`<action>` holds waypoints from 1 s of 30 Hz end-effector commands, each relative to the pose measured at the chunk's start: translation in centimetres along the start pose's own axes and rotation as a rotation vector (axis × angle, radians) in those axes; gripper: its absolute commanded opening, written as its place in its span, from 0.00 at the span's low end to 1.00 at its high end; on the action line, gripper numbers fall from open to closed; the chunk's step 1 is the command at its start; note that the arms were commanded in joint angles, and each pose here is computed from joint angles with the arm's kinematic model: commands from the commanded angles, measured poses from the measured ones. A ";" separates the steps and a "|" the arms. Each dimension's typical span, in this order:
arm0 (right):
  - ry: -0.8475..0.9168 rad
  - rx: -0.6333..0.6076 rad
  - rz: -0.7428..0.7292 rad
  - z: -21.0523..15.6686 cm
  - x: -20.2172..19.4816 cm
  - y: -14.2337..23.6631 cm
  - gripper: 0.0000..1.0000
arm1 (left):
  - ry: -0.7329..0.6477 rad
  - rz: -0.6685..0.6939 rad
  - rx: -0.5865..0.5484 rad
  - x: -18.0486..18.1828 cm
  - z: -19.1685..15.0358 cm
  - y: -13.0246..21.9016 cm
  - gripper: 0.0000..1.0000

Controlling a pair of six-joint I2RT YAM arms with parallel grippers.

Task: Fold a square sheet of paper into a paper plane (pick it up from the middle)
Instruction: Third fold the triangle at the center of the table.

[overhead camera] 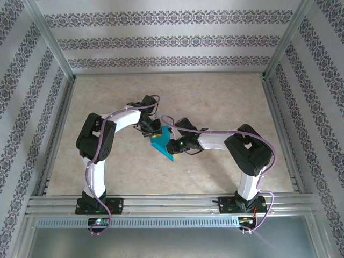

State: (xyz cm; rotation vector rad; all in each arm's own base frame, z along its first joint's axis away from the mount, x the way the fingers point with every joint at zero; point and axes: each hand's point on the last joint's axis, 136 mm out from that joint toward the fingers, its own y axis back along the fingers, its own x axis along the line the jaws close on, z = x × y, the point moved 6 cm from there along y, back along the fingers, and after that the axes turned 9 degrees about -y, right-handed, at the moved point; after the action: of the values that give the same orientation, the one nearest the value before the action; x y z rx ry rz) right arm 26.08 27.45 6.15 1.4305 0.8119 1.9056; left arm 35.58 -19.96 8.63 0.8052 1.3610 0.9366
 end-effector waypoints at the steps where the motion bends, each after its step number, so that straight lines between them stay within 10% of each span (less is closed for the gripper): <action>1: -0.011 0.034 -0.088 -0.8 -1.9 -1.0 0.08 | 0.043 -0.032 -0.118 -0.5 0.4 3.7 0.17; 13: -0.011 0.045 -0.102 -0.9 -2.1 -1.0 0.08 | 0.209 -0.294 -0.193 -1.9 -4.7 3.5 0.17; 30: -0.021 0.057 -0.112 -1.1 -2.2 -1.2 0.09 | 0.272 -0.123 -0.169 -1.2 -7.0 -0.5 0.11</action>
State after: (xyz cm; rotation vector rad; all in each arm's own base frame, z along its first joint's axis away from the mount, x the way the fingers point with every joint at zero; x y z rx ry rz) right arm 26.32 27.65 6.13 1.4280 0.8168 1.9069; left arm 28.85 -21.75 8.92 0.4753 1.5152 1.0197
